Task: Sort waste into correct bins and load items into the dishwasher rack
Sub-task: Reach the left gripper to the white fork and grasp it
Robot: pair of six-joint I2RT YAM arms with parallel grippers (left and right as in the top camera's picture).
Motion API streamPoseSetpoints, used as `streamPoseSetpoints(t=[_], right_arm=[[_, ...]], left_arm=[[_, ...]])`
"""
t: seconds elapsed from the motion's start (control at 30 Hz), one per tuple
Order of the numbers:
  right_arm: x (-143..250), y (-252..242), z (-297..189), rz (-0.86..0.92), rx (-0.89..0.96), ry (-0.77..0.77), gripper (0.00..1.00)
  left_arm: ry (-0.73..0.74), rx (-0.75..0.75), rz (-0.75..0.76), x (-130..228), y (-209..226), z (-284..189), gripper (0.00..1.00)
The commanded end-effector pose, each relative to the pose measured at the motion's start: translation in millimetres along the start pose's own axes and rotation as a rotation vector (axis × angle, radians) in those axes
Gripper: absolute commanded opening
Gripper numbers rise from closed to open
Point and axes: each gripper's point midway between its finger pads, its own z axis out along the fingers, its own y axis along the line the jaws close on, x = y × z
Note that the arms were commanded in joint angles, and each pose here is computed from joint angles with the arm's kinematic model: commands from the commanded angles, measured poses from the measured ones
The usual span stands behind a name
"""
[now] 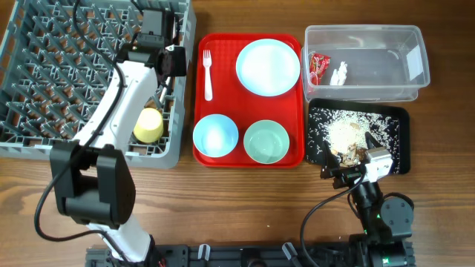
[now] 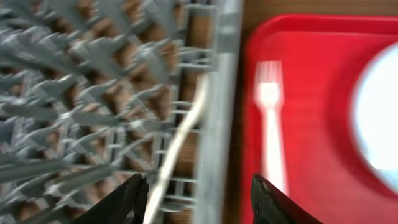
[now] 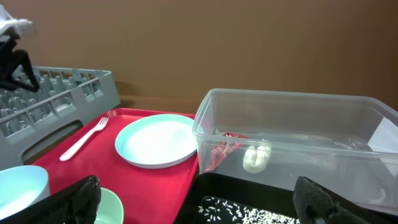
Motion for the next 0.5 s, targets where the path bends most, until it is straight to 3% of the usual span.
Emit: streamPoseSetpoints(t=[0.0,0.27,0.37,0.47], right_arm=[[1.1,0.3,-0.1,-0.015,-0.004,-0.007,1.0],[0.9,0.3,-0.2,-0.015,-0.004,-0.007,1.0],[0.9,0.3,-0.2,-0.015,-0.004,-0.007,1.0],[0.9,0.3,-0.2,-0.015,-0.004,-0.007,1.0]], left_arm=[[-0.043,0.183,0.049,-6.8,-53.7,-22.7,0.54],[0.014,0.22,0.105,17.8,-103.8,25.8,0.6],[0.038,0.196,0.117,29.6,-109.7,52.8,0.51],[0.045,0.108,0.028,35.3,-99.0,77.6,0.45]])
